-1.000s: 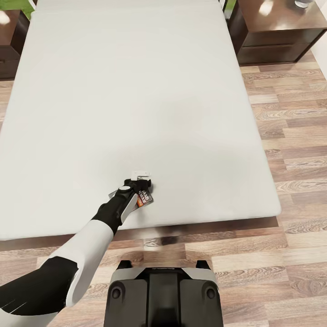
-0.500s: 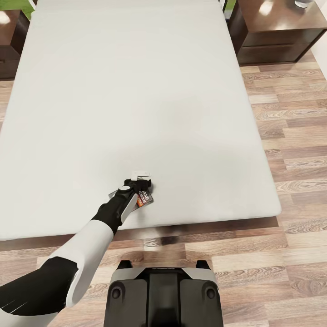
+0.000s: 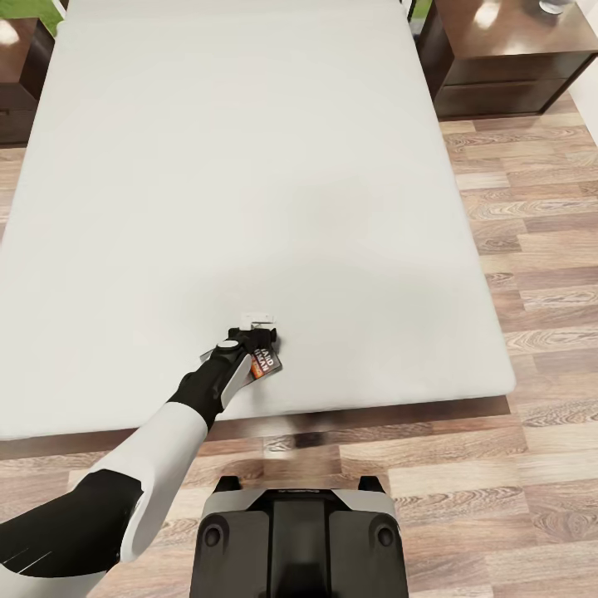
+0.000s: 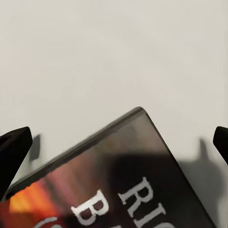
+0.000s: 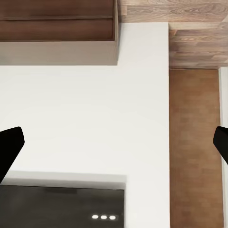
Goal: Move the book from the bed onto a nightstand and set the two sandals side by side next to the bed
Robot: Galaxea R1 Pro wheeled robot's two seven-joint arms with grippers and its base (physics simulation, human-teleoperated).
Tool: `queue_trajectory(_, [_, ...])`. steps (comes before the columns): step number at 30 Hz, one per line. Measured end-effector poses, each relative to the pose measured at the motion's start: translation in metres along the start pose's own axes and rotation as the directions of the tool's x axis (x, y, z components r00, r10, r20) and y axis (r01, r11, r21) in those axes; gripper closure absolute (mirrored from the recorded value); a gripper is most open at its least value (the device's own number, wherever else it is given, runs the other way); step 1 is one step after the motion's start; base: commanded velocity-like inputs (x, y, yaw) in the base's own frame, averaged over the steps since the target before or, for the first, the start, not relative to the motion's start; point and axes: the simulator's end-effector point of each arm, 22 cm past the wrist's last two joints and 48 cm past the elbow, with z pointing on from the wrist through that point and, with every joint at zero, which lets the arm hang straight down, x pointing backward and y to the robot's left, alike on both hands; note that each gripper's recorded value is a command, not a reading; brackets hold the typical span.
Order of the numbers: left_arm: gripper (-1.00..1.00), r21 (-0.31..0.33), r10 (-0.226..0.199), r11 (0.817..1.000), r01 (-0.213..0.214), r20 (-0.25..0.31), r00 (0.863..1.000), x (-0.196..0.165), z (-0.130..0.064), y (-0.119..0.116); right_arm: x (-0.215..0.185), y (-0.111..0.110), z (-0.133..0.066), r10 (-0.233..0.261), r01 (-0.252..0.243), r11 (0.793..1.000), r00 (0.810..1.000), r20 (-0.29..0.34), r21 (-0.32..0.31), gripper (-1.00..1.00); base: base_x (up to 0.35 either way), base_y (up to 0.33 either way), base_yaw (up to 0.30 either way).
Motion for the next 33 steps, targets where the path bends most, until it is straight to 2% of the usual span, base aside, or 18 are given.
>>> queue_trajectory(33, [-1.0,-0.003,0.004,1.0,-0.004,0.002,1.0,-0.0003,0.0001,0.0008,0.0,0.0,0.0,0.0,0.0,1.0,1.0,0.0,0.0,-1.0,-0.038,0.001,0.0])
